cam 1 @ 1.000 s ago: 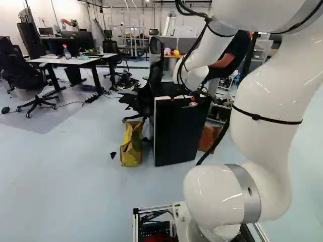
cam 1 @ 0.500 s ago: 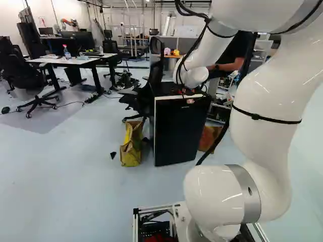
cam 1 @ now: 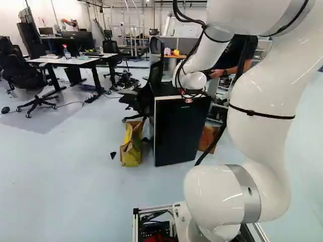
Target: Grab a drink from the fridge
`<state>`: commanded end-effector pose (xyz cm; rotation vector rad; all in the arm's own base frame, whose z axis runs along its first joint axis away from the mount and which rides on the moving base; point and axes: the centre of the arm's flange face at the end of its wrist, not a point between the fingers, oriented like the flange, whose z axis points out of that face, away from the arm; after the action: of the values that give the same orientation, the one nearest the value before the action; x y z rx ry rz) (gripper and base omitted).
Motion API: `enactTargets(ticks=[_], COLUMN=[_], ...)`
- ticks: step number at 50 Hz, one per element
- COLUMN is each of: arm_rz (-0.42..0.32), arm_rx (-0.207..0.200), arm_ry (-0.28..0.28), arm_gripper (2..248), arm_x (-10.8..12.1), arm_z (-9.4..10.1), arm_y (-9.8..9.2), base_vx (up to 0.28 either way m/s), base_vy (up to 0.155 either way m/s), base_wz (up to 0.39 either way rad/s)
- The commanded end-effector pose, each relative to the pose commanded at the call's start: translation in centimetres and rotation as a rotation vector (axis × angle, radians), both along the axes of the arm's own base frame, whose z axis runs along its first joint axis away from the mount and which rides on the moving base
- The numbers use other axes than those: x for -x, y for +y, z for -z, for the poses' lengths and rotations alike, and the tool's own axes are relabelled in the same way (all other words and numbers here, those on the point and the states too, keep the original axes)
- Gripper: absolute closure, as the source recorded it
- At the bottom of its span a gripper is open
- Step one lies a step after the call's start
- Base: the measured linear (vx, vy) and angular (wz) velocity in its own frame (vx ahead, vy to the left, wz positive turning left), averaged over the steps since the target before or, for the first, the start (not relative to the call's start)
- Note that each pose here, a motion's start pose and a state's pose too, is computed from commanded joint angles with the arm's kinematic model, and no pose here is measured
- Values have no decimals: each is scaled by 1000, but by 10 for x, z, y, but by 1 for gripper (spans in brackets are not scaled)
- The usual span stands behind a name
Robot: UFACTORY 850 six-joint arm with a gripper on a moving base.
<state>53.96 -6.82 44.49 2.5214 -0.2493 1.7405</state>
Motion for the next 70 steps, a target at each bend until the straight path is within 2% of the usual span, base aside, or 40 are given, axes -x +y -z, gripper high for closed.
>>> enactTargets(ticks=[21, 70], arm_rz=[5, 8], arm_rx=[20, 29], arm_ry=[-99, -118], arm_gripper=[3, 3], arm_x=[-7, -17], arm_z=[11, 56], arm_y=[-1, -3], base_vx=[0, 0], base_vy=[0, 0], base_wz=[0, 0])
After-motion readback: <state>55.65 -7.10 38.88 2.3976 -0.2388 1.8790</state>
